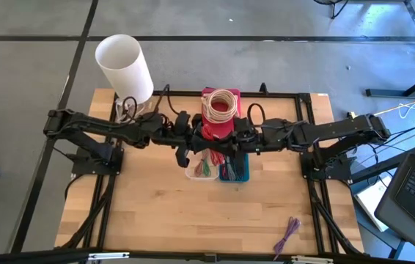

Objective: Pick & Place USB Port
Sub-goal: Put the red charger cable into the transparent bin

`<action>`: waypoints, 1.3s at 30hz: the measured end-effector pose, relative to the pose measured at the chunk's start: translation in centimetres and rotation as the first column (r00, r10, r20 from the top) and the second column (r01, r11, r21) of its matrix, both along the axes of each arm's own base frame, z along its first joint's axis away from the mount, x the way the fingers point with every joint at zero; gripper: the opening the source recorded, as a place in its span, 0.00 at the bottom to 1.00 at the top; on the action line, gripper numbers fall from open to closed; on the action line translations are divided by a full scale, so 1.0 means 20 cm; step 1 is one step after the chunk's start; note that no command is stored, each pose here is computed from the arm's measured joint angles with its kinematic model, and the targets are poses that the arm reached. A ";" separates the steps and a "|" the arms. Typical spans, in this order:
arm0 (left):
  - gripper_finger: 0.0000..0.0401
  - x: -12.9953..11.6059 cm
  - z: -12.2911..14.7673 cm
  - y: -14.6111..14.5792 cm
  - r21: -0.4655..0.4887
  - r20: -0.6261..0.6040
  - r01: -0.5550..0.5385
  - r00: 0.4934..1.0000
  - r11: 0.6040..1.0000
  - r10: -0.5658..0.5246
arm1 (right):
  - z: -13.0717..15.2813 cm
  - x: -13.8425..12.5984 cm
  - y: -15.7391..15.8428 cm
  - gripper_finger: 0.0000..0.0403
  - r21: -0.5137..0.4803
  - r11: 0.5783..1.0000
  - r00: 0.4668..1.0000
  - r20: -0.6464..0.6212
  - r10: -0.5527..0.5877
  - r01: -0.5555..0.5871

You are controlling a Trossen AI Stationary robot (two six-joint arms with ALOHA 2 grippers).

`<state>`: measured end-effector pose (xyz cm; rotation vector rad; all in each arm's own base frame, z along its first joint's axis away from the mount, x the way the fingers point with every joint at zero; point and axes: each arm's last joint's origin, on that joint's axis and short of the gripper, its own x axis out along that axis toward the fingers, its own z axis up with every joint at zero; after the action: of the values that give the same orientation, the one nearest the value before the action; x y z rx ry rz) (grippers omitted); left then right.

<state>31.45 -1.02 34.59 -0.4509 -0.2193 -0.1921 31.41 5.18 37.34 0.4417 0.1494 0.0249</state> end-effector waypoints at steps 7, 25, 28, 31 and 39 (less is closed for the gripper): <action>0.06 0.00 0.00 0.00 0.006 -0.012 -0.013 1.000 1.000 0.013 | 0.01 -0.04 -0.01 0.28 -0.150 0.989 1.000 -0.031 0.001 -0.006; 0.06 -0.05 -0.29 0.06 -0.293 -0.628 -0.449 0.756 0.844 0.184 | 0.02 -0.68 -0.18 0.53 -0.179 0.916 0.781 -0.481 -0.399 0.358; 0.06 -0.06 -0.32 0.07 -0.307 -0.673 -0.513 0.713 0.801 0.199 | 0.01 -0.72 -0.19 0.52 -0.183 0.912 0.751 -0.520 -0.406 0.366; 0.06 -0.06 -0.34 0.07 -0.325 -0.691 -0.546 0.694 0.772 0.201 | -0.01 -0.74 -0.19 0.51 -0.204 0.911 0.728 -0.549 -0.410 0.359; 0.06 0.10 -0.05 0.00 -0.205 -0.726 -0.536 0.644 0.819 0.240 | -0.05 -0.79 -0.20 0.51 -0.256 0.913 0.652 -0.640 -0.406 0.318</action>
<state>33.48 -1.09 33.59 -0.8493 0.3828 0.4829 15.66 1.25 36.40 0.3318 0.7963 -0.5598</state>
